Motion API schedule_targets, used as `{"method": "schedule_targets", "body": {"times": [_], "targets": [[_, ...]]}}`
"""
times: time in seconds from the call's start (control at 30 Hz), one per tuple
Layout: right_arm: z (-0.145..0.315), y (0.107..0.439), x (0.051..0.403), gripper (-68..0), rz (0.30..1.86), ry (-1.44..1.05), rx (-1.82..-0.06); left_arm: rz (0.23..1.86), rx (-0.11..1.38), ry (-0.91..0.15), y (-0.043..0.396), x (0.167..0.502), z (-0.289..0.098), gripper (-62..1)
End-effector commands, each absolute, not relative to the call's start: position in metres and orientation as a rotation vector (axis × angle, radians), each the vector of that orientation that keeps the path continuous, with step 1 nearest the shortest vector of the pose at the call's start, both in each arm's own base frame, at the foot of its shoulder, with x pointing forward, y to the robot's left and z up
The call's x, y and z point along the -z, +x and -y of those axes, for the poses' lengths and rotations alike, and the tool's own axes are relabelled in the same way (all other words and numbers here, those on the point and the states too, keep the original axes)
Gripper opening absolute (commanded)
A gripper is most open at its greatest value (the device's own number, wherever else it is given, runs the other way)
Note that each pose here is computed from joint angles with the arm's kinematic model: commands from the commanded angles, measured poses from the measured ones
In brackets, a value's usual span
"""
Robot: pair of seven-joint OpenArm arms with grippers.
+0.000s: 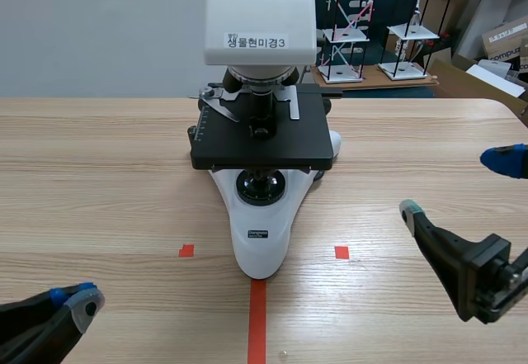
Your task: Point at the diaphragm
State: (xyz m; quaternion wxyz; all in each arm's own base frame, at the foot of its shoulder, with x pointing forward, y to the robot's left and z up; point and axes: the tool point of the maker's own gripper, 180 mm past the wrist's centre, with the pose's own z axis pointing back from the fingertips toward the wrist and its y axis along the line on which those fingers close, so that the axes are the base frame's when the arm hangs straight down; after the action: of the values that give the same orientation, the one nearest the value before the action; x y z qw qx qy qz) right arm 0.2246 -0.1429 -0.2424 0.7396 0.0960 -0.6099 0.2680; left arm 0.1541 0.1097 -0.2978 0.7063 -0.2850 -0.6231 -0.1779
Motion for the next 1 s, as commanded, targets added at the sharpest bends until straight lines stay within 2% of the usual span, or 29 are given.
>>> {"method": "schedule_targets", "body": {"times": [0.0, 0.2, 0.37, 0.57, 0.73, 0.97], "targets": [[0.140, 0.226, 0.234, -4.1, 1.366, 0.222, -0.597, 1.424, 0.393, -0.646, 0.162, 0.295, -0.104, -56.8], [0.140, 0.226, 0.234, -4.1, 1.366, 0.223, -0.597, 1.374, 0.484, -0.652, 0.167, 0.332, -0.079, -56.8], [0.140, 0.226, 0.234, -4.1, 1.366, 0.223, -0.597, 1.380, 0.430, -0.645, 0.179, 0.349, -0.079, -56.6], [0.140, 0.226, 0.234, -4.1, 1.366, 0.223, -0.597, 1.418, 0.338, -0.598, 0.196, 0.371, -0.099, -56.6], [0.140, 0.226, 0.234, -4.1, 1.366, 0.223, -0.597, 1.516, 0.302, -0.626, 0.205, 0.366, -0.107, -56.6], [0.140, 0.226, 0.234, -4.1, 1.366, 0.223, -0.597, 1.676, 0.305, -0.724, 0.213, 0.340, -0.089, -56.6]]}}
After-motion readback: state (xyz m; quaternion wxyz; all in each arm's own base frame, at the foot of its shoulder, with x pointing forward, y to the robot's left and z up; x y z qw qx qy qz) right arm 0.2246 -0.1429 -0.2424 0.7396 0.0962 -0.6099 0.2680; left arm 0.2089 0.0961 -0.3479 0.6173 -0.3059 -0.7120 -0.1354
